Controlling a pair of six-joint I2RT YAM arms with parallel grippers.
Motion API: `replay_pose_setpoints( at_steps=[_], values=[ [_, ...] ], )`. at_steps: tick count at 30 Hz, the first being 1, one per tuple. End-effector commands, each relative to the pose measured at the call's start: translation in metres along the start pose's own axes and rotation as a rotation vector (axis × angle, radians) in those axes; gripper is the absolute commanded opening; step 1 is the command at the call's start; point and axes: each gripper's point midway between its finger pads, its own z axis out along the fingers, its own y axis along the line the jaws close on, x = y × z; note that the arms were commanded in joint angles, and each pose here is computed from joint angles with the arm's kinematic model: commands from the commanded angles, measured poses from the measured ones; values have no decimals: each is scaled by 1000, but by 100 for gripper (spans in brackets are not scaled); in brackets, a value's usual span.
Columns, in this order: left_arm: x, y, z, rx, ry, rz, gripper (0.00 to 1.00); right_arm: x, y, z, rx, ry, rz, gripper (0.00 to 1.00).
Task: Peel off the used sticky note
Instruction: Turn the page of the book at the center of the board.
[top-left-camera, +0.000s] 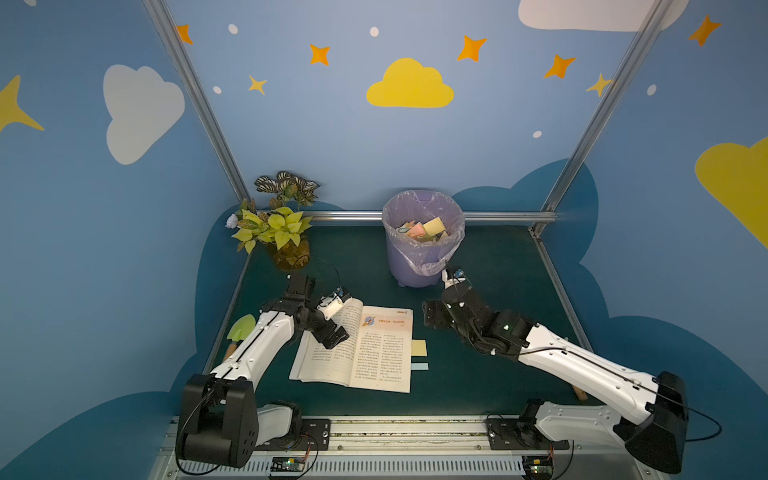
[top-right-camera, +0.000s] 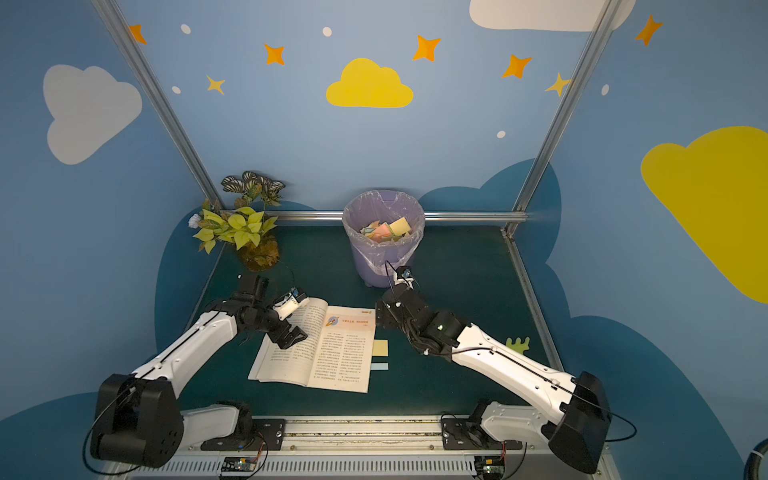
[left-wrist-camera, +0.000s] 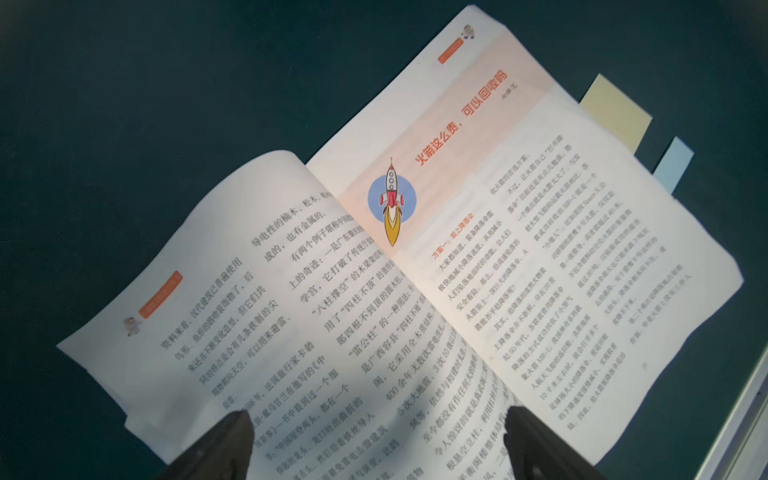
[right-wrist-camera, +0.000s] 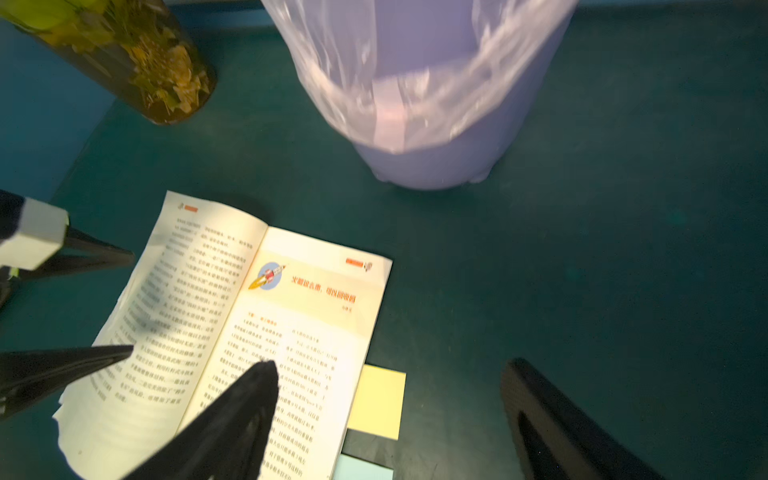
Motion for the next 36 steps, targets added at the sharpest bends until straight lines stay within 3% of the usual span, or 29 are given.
replay_pose_setpoints(
  at_steps=[1, 9, 19, 27, 36],
  values=[
    [20, 2, 2, -23, 76, 49, 97, 1, 27, 1, -165, -25, 196, 89],
    [40, 8, 19, -14, 167, 40, 93, 66, 40, 50, -192, 175, 231, 85],
    [57, 10, 33, -9, 252, 53, 90, 116, 51, 94, -204, 262, 296, 81],
    [65, 6, 40, -20, 304, 88, 89, 138, 57, 106, -188, 291, 297, 80],
    [67, -3, 45, -10, 327, 120, 88, 135, 64, 98, -209, 274, 282, 80]
  ],
)
